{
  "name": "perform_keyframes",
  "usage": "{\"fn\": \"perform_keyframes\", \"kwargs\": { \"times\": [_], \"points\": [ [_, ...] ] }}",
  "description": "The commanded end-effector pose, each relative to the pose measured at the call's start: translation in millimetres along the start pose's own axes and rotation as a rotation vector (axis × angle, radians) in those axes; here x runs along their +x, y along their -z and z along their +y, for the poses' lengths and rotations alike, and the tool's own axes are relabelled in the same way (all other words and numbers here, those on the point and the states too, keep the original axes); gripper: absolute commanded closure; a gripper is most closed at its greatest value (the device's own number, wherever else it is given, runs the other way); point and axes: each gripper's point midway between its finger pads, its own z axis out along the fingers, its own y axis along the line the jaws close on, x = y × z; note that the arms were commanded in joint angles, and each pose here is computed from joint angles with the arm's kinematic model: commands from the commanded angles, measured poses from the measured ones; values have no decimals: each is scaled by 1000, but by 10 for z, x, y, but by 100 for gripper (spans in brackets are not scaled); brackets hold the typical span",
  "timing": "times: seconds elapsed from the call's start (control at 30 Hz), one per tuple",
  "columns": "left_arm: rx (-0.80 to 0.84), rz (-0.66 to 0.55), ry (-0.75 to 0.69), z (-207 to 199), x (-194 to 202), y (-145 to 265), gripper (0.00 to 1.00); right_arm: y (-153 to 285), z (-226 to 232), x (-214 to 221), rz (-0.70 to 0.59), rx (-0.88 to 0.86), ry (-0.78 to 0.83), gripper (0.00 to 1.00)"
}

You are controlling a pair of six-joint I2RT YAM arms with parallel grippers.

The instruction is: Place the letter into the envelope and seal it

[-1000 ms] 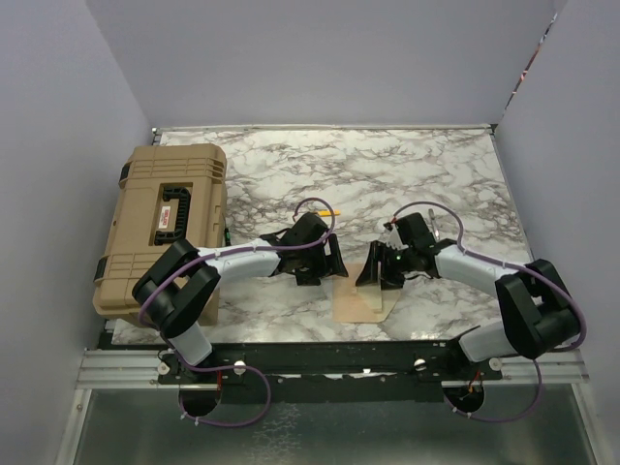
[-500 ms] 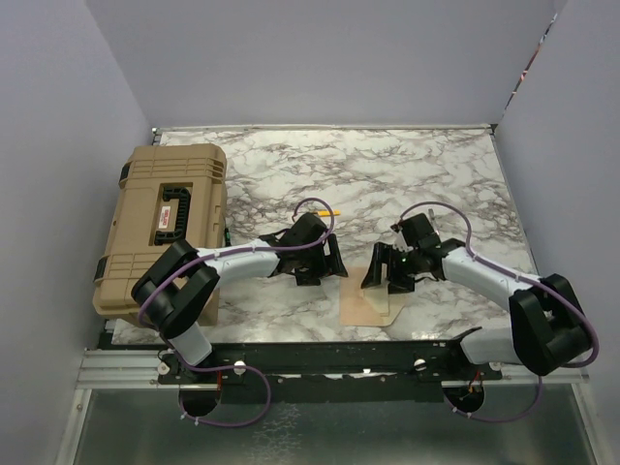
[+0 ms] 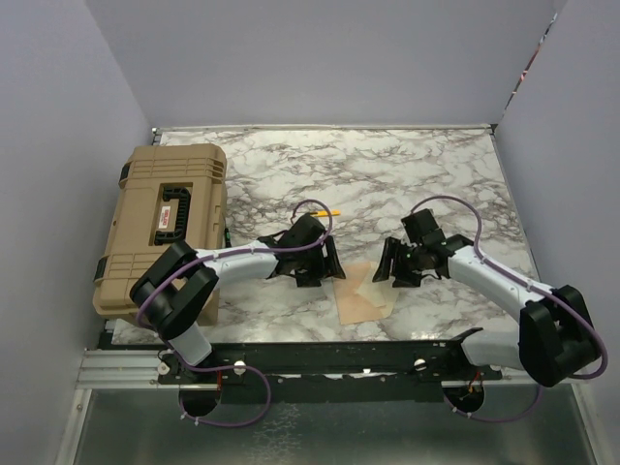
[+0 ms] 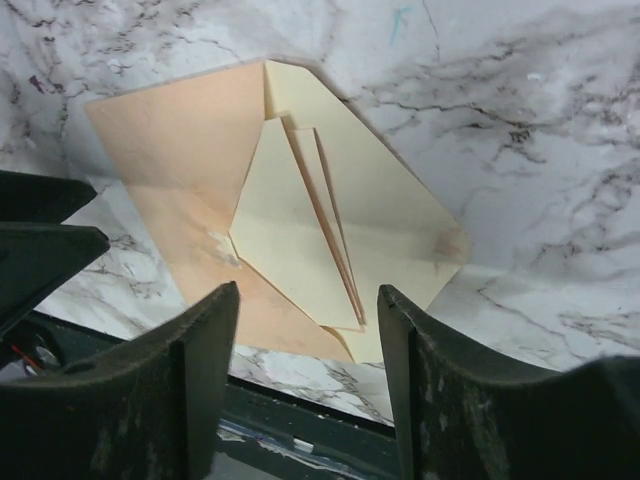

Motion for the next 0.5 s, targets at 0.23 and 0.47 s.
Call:
{"fn": "perform_keyframes", "kwargs": {
  "times": [0.23,0.47],
  "points": [
    [-56,76,75,169,351,-36,32,-181,-53,189,40,-41,-1,53],
    [-82,83,95,200,434,-100,36,-321,32,250,80,-113,-1,62]
  ]
}}
